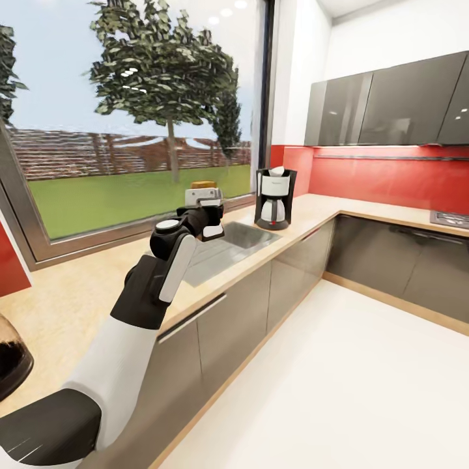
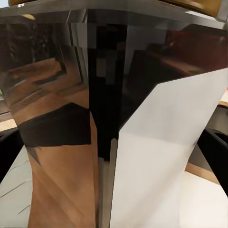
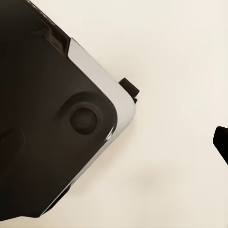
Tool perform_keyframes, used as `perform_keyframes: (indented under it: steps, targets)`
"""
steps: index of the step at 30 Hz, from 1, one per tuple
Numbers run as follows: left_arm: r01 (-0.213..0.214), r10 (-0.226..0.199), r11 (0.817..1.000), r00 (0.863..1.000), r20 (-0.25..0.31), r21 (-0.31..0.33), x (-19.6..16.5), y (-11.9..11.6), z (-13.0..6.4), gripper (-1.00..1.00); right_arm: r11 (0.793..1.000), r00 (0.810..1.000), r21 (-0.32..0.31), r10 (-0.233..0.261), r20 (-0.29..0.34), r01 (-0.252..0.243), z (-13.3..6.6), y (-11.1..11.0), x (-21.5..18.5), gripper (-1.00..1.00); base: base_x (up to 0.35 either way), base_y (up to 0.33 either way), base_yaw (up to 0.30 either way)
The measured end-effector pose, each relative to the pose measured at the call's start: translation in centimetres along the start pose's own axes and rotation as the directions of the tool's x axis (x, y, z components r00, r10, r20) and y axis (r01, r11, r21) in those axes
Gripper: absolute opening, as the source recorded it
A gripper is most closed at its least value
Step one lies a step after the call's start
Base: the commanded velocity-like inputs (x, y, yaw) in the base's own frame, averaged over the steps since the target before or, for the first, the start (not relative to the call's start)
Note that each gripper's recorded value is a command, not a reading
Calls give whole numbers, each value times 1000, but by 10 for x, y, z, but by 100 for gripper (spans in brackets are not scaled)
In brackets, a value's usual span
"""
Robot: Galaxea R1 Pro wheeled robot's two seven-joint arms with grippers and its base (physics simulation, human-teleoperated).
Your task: Set up a coffee station on the kitchen countertop: keep the coffee maker on the countertop, move the bottle of coffee from the kitchen shelf to the counter next to the coffee maker, place a paper coffee filter on top of the coffee maker, put the saucer next to the coffee maker with the coffee cup on the saucer, and place the electric kettle next to the coffee maker.
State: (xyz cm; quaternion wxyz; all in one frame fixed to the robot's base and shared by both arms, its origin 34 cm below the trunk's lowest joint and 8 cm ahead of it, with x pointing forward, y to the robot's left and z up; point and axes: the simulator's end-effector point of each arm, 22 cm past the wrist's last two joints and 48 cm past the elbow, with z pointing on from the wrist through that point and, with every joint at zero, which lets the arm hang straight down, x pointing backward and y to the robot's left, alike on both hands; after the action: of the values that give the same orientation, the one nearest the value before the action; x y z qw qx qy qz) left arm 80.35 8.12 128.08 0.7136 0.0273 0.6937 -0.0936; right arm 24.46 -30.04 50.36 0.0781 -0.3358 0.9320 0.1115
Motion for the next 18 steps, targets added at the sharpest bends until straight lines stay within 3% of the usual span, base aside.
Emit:
perform_keyframes:
  steps: [18]
  targets:
    - [0, 0, 1000, 1000, 1, 0, 28, 3, -1, -100, 1000, 1000, 0, 0, 1, 0, 28, -5, 6, 100, 0, 0, 0]
